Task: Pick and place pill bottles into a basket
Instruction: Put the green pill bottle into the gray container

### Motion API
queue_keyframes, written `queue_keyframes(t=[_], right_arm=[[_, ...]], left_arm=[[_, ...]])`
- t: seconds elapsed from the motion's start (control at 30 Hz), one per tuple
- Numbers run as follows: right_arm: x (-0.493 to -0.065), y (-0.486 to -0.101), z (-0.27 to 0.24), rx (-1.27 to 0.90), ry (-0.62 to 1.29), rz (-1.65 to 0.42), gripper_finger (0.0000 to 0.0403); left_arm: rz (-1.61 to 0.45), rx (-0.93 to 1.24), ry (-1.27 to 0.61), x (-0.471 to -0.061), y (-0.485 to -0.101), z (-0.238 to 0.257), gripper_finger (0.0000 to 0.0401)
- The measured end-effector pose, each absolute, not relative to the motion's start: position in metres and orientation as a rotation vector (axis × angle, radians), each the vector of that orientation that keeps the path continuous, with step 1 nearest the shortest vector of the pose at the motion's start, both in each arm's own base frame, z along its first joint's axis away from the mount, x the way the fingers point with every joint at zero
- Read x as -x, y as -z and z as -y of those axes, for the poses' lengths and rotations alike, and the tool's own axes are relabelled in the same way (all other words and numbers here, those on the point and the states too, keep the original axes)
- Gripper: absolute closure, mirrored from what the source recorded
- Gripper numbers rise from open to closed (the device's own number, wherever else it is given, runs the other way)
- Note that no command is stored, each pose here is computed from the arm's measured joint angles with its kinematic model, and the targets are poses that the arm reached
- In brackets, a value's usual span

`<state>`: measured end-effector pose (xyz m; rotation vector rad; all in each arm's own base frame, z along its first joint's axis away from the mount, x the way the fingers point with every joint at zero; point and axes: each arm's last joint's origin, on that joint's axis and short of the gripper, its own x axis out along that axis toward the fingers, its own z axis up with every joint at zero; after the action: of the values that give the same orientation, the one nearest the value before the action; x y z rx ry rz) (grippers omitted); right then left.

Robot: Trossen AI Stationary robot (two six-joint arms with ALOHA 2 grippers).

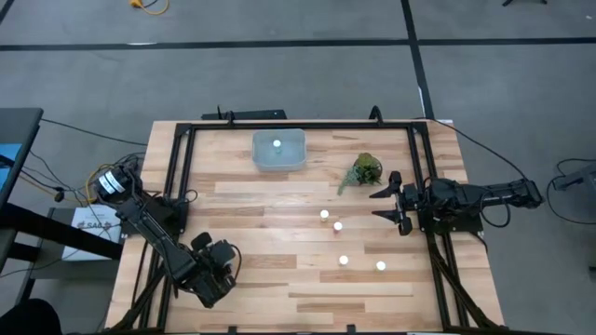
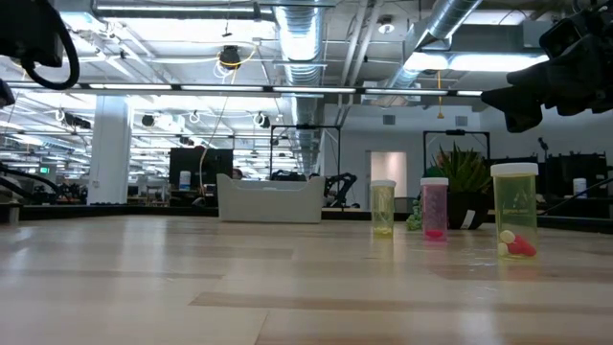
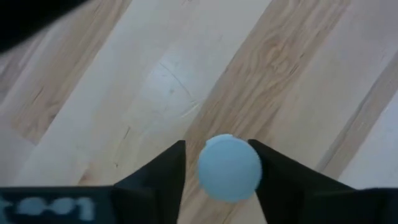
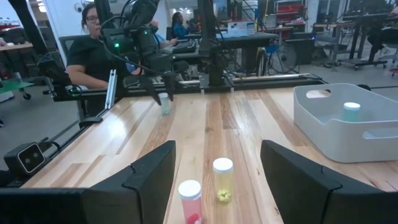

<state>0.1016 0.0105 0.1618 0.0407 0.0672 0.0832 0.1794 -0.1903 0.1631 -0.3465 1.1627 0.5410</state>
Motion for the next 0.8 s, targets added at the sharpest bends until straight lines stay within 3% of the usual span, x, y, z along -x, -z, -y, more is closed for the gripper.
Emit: queue_keyframes(t=[0.23,0.53,0.8], right_arm=[[-0.102,-0.162,-0.011,-0.041,-0.083,-0.067,0.0172],[-0.102,-0.162,-0.011,-0.04,-0.083,-0.067,0.0172],[-0.102,-0.162,-0.011,-0.041,-0.083,-0.068,0.0172]], left_arm=[[-1.108,0.334,-0.561,-0.181,-0.164,0.189,0.0315],[-0.863,0.21,-0.702,-0.208,-0.185,0.167,0.0286],[-0.551,-0.064,-0.882,-0.248,-0.218,0.128,0.0312]])
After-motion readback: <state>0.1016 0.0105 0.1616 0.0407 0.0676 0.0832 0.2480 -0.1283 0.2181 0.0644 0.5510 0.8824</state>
